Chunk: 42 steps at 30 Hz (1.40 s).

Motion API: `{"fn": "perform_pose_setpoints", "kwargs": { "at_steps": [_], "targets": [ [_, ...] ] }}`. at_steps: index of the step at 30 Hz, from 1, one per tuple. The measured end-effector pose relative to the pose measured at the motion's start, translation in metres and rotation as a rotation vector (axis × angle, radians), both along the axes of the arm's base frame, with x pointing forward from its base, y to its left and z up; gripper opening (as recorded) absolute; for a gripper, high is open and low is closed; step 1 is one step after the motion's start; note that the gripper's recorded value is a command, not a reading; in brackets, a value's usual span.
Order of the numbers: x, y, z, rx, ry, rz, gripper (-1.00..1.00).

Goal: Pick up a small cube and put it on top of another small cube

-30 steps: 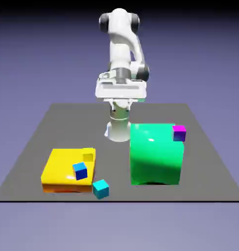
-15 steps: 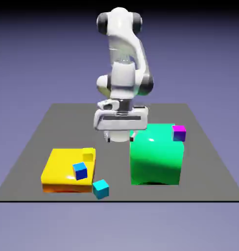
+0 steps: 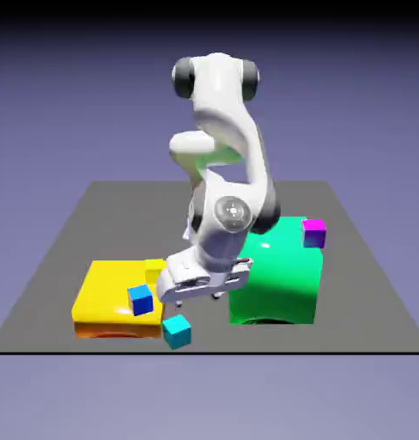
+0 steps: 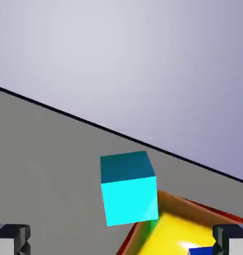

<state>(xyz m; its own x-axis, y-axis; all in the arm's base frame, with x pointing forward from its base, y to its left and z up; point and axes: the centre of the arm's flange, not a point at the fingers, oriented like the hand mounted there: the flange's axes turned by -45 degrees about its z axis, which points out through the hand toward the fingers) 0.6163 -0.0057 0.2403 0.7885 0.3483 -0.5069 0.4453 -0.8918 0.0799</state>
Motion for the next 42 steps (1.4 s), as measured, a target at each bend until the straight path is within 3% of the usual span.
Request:
{"fn": "perform_pose_setpoints", "kwargs": {
  "at_steps": [13, 20, 21, 23, 28, 30, 42],
  "targets": [
    [0.008, -0.009, -0.123, -0.197, 0.526, 0.041, 0.0],
    [-0.027, -0.029, -0.163, -0.199, 0.531, 0.041, 0.0],
    [-0.031, -0.031, -0.167, -0.199, 0.531, 0.041, -1.0],
    [-0.031, -0.031, -0.167, -0.198, 0.531, 0.04, -1.0],
    [0.005, -0.011, -0.128, -0.198, 0.531, 0.04, -1.0],
    [0.018, 0.048, -0.095, -0.204, 0.448, 0.107, -1.0],
    [-0.034, 0.24, 0.028, -0.097, 0.383, -0.071, -1.0]
  ]
}}
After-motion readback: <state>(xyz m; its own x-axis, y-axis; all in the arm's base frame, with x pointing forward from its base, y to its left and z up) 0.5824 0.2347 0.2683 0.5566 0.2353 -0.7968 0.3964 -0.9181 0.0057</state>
